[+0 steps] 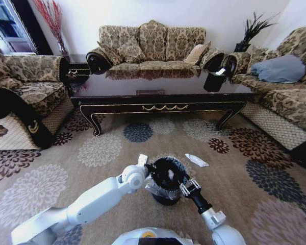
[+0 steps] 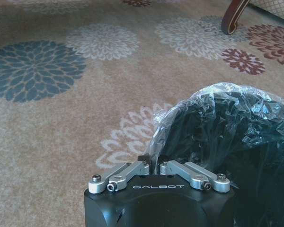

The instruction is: Move to the front of the table and pick up the trash from the floor, then place it into the trash bin.

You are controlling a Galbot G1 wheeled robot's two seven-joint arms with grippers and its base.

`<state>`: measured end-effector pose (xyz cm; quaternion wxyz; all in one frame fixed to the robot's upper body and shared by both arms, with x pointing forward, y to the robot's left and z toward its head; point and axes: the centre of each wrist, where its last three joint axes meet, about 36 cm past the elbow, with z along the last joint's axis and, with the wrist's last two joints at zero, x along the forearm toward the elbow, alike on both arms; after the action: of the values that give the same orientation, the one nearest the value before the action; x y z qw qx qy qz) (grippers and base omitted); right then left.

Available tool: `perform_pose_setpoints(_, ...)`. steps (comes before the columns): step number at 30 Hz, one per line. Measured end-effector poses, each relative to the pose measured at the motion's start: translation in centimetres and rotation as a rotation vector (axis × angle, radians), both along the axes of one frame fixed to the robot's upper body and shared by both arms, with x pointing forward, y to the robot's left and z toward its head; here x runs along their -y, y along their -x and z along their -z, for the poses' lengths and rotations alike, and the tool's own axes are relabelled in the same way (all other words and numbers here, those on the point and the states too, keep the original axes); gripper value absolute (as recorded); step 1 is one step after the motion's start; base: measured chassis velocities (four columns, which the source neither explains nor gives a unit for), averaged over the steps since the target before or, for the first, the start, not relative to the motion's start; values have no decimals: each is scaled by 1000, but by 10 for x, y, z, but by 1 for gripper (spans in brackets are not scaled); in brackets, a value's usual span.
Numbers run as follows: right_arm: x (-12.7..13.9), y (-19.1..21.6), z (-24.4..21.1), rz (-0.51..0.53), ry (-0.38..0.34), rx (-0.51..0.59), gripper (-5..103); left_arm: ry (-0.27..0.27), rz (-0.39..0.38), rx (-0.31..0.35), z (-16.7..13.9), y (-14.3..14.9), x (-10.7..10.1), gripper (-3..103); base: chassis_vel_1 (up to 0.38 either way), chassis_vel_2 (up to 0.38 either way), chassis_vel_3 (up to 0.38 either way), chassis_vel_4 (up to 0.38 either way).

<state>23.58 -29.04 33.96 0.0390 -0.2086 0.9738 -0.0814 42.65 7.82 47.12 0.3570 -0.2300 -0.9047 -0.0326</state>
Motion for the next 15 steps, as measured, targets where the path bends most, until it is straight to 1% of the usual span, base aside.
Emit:
perform_pose_setpoints(2, 1, 0, -3, 2, -1, 6, 63, 0, -11, 4, -2, -1, -5, 4, 0, 0, 0, 0)
perform_pose_setpoints(3, 1, 0, -3, 2, -1, 6, 63, 0, -11, 4, -2, -1, -5, 4, 0, 0, 0, 0)
perform_pose_setpoints(5, 0, -1, -6, 6, -9, 11, 73, -1, -25, 6, -2, -3, -12, 4, 0, 0, 0, 0)
perform_pose_setpoints(7, -1, -3, -9, 11, -15, 22, 84, -6, -48, 11, 0, -5, -24, 4, 0, 0, 0, 0)
perform_pose_setpoints(8, -1, -4, -11, 13, -16, 28, 84, -10, -57, 15, 0, -5, -29, 4, 0, 0, 0, 0)
perform_pose_setpoints(9, -1, -4, -11, 13, -16, 28, 84, -10, -57, 15, 0, -5, -29, 4, 0, 0, 0, 0)
perform_pose_setpoints(11, -2, -5, -12, 14, -18, 33, 94, -12, -71, 18, 1, -4, -37, 4, 0, 0, 0, 0)
perform_pose_setpoints(12, -2, -6, -13, 17, -22, 34, 98, -12, -88, 20, 2, -3, -46, 4, 0, 0, 0, 0)
perform_pose_setpoints(14, -1, -8, -13, 19, -25, 38, 99, -8, -109, 20, 3, -1, -55, 4, 0, 0, 0, 0)
perform_pose_setpoints(15, -1, -8, -13, 19, -25, 38, 99, -8, -109, 20, 3, -1, -55, 4, 0, 0, 0, 0)
